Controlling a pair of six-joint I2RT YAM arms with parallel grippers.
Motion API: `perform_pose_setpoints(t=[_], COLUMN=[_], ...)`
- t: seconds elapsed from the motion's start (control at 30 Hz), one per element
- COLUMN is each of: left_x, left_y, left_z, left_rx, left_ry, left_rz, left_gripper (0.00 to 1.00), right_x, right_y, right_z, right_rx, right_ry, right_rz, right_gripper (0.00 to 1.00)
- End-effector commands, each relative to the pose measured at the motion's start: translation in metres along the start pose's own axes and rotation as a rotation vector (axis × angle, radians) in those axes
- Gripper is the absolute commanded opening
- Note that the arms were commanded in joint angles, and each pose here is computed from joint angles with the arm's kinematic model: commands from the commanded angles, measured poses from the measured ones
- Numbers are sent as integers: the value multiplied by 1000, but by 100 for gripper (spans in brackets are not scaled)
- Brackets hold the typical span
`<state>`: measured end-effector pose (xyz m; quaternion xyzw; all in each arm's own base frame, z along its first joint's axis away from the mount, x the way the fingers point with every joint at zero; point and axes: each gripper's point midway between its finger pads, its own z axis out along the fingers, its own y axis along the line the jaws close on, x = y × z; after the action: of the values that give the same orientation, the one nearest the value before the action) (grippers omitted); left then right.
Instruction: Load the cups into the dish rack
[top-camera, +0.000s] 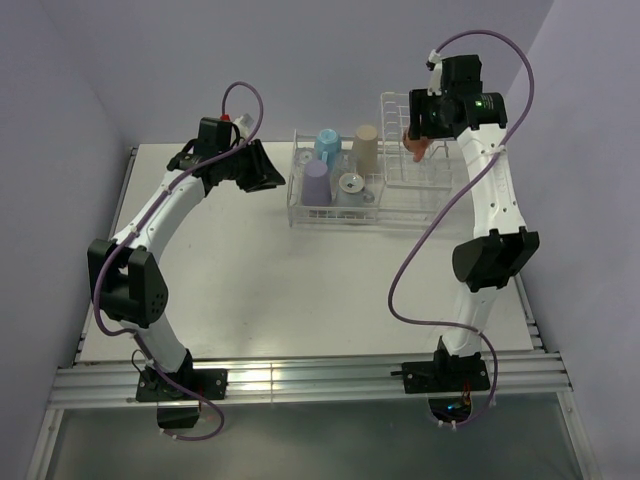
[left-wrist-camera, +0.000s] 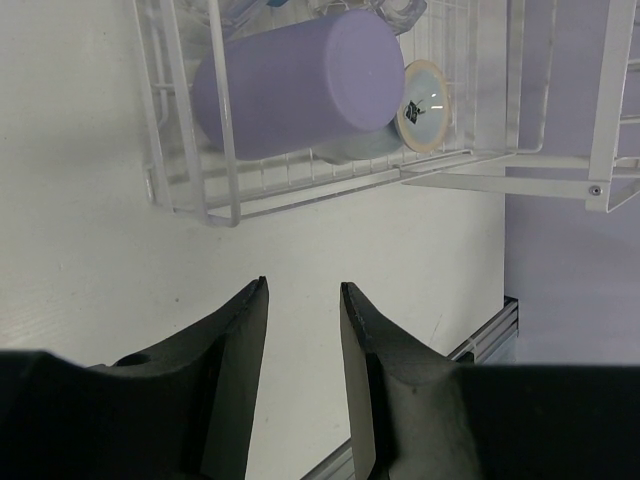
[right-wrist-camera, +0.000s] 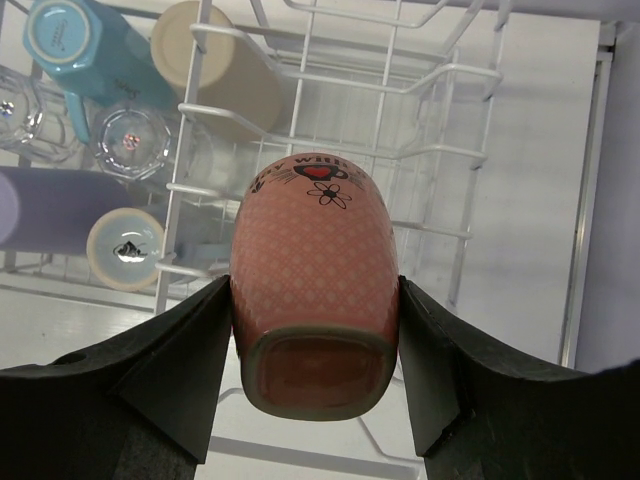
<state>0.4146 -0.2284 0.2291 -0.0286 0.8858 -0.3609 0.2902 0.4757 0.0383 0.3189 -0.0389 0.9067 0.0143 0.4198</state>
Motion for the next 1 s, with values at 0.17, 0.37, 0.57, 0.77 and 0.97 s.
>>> perform_pose_setpoints(t=[0.17,0.37,0.57,0.77,0.97], left_x=[0,1,1,3,4], left_y=[-4,-5,-4,-3,-2], left_z=[-1,-2,-1,0,1], left_rx=[25,28,24,20,19], left_ry=[1,5,9,15,19], left_rz=[30,28,21,18,16], left_gripper=[41,41,41,41,41], right_x=[-6,-1,4,6,6], right_y=[5,0,0,1,2], right_z=[5,10,14,18,21], right_rx=[6,35,37,41,39], right_ry=[-18,5,25,36,36], right_rz=[-29,-29,-30,-31,-29], right_gripper=[0,0,1,3,15])
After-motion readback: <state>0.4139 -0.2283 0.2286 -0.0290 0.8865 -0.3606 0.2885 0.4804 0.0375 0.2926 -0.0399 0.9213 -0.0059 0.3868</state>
